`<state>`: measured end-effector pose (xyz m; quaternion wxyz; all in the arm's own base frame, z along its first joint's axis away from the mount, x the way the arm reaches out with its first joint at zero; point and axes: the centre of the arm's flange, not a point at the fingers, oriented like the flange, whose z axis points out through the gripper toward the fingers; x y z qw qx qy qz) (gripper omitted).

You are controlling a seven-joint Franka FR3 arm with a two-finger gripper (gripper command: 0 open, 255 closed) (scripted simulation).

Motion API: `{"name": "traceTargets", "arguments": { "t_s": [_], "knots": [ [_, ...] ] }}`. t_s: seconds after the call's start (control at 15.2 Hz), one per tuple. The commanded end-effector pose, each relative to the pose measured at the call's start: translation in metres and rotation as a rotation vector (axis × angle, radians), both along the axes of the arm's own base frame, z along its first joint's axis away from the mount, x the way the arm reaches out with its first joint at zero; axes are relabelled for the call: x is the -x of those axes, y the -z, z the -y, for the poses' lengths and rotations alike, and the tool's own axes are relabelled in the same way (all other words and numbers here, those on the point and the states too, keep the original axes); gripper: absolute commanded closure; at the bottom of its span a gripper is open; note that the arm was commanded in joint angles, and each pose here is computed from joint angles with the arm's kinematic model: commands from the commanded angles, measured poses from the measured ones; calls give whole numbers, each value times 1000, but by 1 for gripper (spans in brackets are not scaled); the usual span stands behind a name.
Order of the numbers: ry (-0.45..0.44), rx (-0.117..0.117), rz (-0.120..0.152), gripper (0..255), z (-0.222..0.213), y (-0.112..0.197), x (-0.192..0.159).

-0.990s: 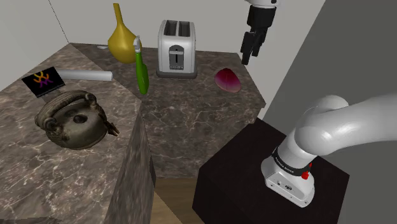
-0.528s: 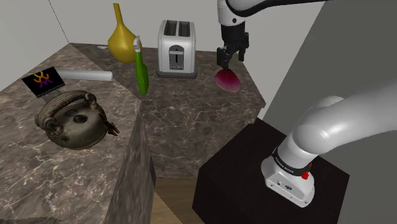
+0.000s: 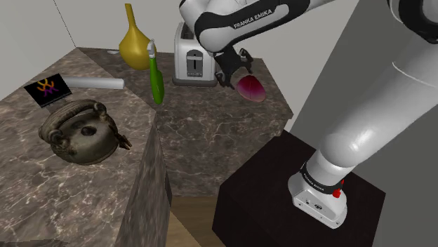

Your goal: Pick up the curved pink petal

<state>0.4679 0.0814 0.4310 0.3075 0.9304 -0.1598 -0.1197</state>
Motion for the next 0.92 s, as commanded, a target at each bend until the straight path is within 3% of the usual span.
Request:
{"name": "traceTargets", "arguments": {
  "t_s": [0.0, 0.33, 0.86],
  "knots": [
    [76, 109, -15, 0, 3, 27, -26],
    [252, 355, -64, 0, 32, 91, -82],
    [252, 356, -64, 0, 32, 131, -82]
  ]
}}
